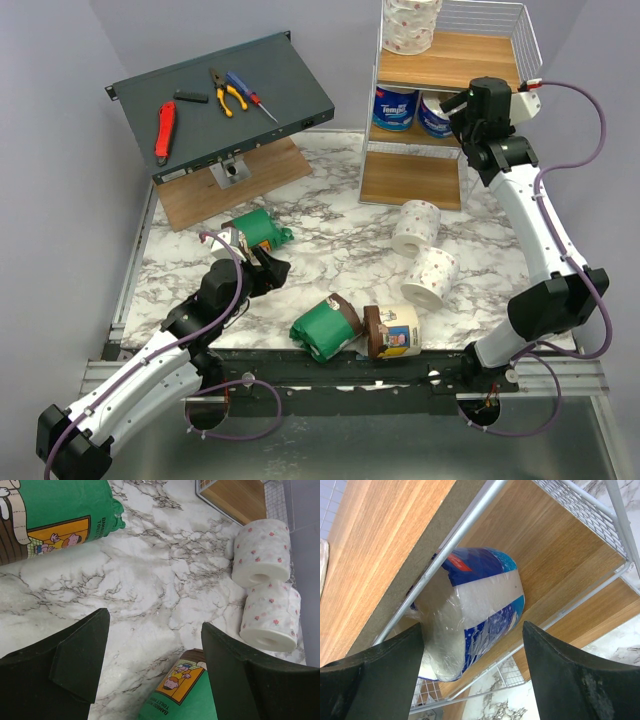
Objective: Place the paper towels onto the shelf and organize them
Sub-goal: Place the paper towel on the shelf.
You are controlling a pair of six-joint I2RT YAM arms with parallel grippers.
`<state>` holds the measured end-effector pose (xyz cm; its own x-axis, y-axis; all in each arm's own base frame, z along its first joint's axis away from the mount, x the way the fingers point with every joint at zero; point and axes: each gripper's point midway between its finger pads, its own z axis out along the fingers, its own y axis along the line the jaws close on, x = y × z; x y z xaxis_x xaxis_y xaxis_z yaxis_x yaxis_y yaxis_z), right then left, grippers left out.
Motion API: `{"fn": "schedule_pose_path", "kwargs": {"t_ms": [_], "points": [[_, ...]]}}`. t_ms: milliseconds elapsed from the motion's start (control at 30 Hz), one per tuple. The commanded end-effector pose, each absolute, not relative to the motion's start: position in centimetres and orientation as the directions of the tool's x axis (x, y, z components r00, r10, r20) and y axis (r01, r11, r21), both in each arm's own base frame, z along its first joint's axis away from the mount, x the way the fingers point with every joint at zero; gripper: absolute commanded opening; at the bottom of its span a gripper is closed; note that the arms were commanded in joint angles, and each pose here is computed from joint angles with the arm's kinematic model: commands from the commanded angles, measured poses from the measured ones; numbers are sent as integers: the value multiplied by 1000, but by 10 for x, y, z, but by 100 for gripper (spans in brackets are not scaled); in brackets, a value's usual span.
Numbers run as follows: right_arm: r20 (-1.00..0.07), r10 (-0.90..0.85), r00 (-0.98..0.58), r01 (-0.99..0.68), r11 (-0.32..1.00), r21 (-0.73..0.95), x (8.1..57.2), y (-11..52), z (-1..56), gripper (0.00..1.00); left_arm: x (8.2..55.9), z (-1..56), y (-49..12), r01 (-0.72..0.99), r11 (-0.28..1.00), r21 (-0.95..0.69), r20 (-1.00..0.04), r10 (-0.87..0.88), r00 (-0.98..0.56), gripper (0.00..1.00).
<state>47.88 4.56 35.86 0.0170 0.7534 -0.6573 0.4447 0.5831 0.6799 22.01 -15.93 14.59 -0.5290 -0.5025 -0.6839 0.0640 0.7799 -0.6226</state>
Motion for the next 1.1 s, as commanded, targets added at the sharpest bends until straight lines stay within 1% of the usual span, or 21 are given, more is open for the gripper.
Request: {"fn": "schedule_pose_path", "kwargs": {"t_ms": [0,400,733,867,967,1067], "points": [[-652,756,54,398,582,709,475,42,380,81,221,156,-163,92,767,-635,-688,-507,-519,77],[-649,758,67,359,588,725,468,43,399,85,220,156,-163,93,766,-637,-687,-508,-520,77],[-650,759,51,321,603,730,461,48,405,85,220,156,-163,93,766,-636,-687,-508,-519,77],[-672,739,44,267,640,721,451,50,412,85,221,157,-163,93,768,-633,-691,-507,-515,77],[-723,690,15,197,707,679,444,57,416,85,221,158,-162,92,769,-633,-692,-509,-511,77],[-769,639,-9,142,762,631,437,62,413,88,222,160,-162,94,768,-634,-695,-512,-505,76]]}}
